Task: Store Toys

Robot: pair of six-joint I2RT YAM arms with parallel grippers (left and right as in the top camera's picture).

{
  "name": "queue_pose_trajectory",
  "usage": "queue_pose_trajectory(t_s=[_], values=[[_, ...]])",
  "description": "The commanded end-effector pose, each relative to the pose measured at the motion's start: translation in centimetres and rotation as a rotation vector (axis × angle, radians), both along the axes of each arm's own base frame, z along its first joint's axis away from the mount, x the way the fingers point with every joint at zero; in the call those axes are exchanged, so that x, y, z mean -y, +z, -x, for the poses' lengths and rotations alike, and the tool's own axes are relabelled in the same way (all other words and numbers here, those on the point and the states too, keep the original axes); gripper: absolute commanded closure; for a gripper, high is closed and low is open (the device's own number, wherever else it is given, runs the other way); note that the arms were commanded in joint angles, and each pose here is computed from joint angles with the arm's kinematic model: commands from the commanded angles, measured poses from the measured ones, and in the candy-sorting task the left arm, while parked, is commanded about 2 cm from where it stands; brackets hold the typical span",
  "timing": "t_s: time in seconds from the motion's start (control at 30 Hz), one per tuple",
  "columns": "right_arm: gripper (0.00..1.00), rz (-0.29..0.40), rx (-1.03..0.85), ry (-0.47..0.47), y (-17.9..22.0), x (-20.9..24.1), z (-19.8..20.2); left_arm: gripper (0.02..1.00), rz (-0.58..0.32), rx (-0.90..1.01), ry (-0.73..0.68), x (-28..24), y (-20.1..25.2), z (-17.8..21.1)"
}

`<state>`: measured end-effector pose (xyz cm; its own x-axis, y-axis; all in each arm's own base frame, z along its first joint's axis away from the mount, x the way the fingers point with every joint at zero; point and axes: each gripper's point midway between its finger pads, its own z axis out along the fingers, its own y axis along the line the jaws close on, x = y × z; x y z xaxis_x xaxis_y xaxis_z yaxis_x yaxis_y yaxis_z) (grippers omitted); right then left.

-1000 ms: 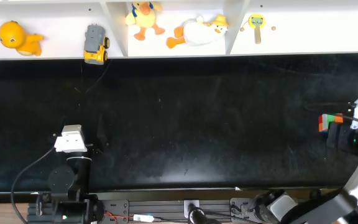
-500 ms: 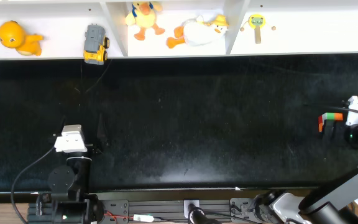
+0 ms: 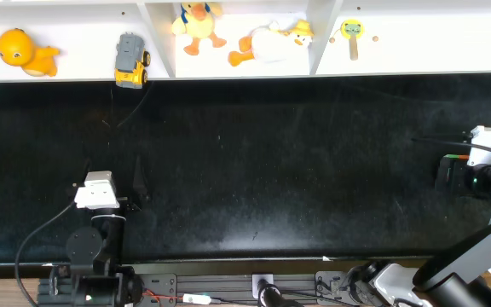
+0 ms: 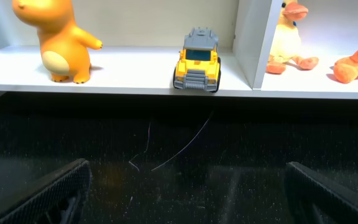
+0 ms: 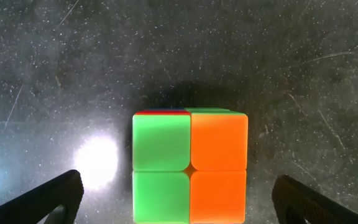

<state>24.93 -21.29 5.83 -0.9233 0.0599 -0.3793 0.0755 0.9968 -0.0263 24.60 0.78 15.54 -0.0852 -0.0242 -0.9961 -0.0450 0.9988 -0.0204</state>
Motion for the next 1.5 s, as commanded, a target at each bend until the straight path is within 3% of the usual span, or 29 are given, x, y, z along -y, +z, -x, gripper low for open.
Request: queue_pose_trajectory(t_s=[0.03, 0.17, 0.47, 0.57, 0.7, 0.73, 1.13, 1.5], values=[[0.027, -0.014, 0.014, -0.005, -0.1, 0.2, -0.8, 0.02, 0.001, 0.008, -0.013, 0.3, 0.1, 0.0], [0.027, -0.012, 0.037, -0.049, 0.0, 0.7, -1.3, 0.02, 0.001, 0.008, -0.013, 0.3, 0.1, 0.0], [0.176, 0.006, -0.005, -0.097, -0.3, 0.8, -1.1, 0.02, 0.0, 0.008, -0.013, 0.3, 0.1, 0.0], [0.268, 0.012, -0.012, -0.091, -0.3, 0.6, -1.2, 0.02, 0.0, 0.008, -0.013, 0.3, 0.1, 0.0], [0.566, 0.012, -0.012, -0.089, -0.3, 0.6, -1.3, 0.02, 0.001, 0.008, -0.013, 0.3, 0.1, 0.0], [0.59, 0.011, -0.012, -0.091, -0.3, 0.6, -1.2, 0.02, 0.0, 0.008, -0.013, 0.3, 0.1, 0.0], [0.621, 0.022, 0.059, -0.144, 2.1, -0.1, -2.4, 0.02, 0.0, 0.008, -0.013, 0.3, 0.1, 0.0], [0.599, 0.03, 0.22, -0.155, 7.2, -3.2, -6.9, 0.02, 0.001, 0.008, -0.013, 0.3, 0.1, 0.0]])
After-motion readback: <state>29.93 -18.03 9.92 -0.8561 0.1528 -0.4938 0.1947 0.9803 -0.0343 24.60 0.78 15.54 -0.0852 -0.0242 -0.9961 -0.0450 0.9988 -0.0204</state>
